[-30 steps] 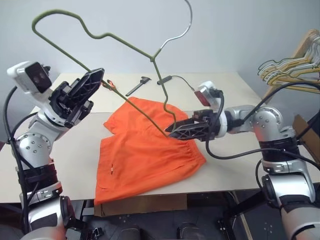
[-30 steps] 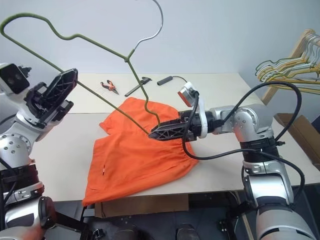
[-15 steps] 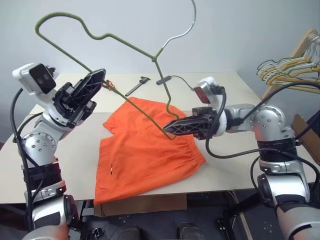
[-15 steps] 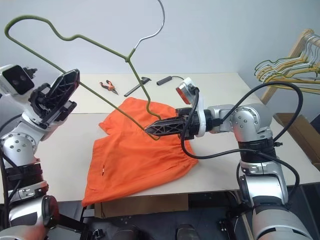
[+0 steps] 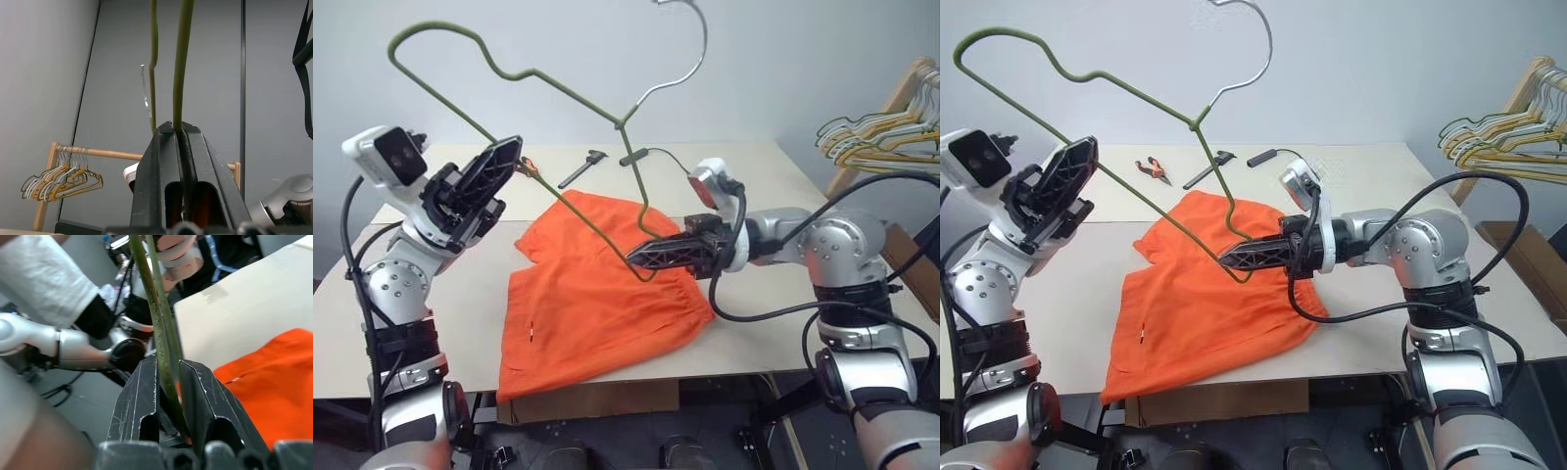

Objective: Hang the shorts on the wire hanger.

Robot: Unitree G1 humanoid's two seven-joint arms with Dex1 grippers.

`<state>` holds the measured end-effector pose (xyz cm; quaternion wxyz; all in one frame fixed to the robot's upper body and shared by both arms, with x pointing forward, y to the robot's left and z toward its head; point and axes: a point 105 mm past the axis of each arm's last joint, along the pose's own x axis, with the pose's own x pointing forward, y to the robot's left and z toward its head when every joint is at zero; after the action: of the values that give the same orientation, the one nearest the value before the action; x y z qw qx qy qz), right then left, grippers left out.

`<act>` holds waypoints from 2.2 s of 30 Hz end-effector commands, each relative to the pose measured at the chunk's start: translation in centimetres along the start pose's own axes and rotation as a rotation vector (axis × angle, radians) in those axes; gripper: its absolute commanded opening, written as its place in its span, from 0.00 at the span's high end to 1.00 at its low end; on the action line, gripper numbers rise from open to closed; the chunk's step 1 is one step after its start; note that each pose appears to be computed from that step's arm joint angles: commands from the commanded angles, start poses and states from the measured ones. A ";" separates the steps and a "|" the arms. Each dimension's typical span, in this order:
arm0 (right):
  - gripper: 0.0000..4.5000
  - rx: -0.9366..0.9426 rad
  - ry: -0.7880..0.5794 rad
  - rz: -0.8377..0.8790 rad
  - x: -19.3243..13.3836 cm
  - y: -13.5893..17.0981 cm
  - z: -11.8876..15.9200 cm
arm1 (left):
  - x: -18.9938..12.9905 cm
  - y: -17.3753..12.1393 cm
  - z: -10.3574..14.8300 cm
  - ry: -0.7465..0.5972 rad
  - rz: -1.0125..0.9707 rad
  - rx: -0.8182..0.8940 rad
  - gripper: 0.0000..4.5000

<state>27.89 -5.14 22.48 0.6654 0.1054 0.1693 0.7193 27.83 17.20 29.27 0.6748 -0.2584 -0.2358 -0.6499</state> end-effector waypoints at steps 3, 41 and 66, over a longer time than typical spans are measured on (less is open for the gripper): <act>0.59 -0.084 -0.028 0.001 -0.2 0.6 0.6 | 0.8 -0.5 0.9 -0.014 -0.042 0.038 1.00; 1.00 0.030 -0.218 -0.154 -3.9 -1.1 3.0 | -3.6 1.9 -9.6 0.546 0.194 0.042 0.35; 1.00 0.829 0.135 -0.685 -21.7 -1.6 -15.2 | -8.9 -0.3 -12.9 1.153 0.058 0.278 0.00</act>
<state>24.99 -28.03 8.50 0.7440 0.2534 0.5205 0.3338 26.93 15.94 12.71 0.7477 0.2031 0.1119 -0.6223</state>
